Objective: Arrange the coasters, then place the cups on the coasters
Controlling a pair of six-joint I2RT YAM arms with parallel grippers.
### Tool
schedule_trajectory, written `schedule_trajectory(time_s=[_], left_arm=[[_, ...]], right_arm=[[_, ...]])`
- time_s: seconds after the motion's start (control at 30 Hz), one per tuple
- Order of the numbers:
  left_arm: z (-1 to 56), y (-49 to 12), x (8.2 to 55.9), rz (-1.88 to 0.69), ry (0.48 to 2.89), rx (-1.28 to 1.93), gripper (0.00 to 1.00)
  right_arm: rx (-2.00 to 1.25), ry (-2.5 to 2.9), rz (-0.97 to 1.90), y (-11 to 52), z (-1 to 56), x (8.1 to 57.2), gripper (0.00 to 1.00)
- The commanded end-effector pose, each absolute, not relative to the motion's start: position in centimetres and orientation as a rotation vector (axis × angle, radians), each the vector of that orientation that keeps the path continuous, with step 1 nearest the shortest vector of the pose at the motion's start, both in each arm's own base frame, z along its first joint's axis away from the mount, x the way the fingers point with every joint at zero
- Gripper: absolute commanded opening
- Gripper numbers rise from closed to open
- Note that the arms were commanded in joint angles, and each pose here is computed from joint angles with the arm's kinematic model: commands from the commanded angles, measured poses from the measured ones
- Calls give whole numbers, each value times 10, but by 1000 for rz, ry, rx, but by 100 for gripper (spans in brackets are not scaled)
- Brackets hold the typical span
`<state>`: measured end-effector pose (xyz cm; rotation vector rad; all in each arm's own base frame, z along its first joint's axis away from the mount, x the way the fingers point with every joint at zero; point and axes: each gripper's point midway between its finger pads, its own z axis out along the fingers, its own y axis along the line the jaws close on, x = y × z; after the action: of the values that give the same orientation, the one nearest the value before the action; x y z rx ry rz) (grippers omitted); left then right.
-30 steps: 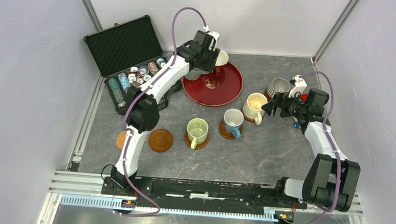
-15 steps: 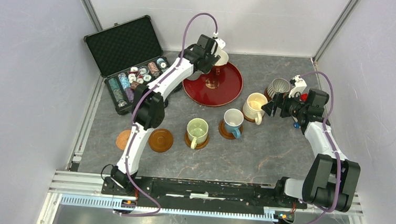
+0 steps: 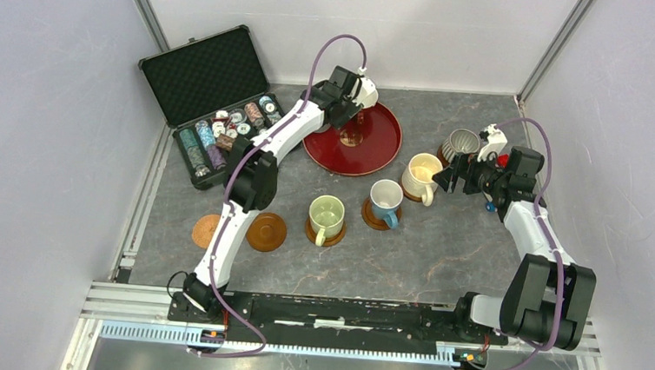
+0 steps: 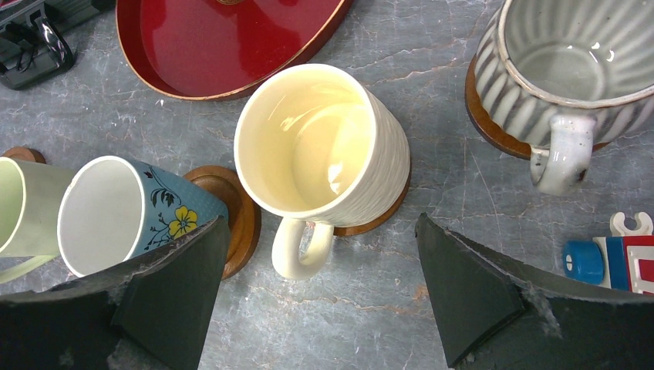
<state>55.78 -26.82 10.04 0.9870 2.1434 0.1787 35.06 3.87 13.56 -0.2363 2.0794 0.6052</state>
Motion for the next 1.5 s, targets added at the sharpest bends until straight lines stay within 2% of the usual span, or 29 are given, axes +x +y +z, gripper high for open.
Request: schedule_trajectory(time_s=[0.0,0.1,0.37,0.5,0.73,0.9,0.93,1.03,1.2,1.3,1.4,1.47], left_arm=[[117,-281,560,137,2078,1046,45],[118,-283,555,116,2082,1065,34],[124,-280,541,81,2092,1089,15],[131,-281,531,50,2100,1114,2],[152,-286,501,-83,2058,1195,2],[157,-286,477,-158,2013,1365,2],[156,-283,475,-157,2011,1399,4],[154,-271,477,-146,2030,1441,19],[180,-251,496,-75,2003,1373,50],[202,-256,499,-84,1975,1275,57],[213,-269,498,-122,2044,1049,65],[214,-278,495,-93,2097,884,66]], right_arm=[[-251,2052,598,37,142,353,98],[-250,2054,600,38,142,353,98],[-250,2053,598,37,143,354,98],[-249,2053,598,37,143,354,98],[-249,2051,594,37,144,354,98],[-252,2050,599,38,144,353,98],[-252,2049,600,38,145,353,98],[-255,2046,598,38,146,353,98],[-258,2047,597,38,146,353,98],[-254,2051,601,38,145,354,98],[-254,2052,598,37,145,354,98],[-250,2055,593,37,144,354,98]])
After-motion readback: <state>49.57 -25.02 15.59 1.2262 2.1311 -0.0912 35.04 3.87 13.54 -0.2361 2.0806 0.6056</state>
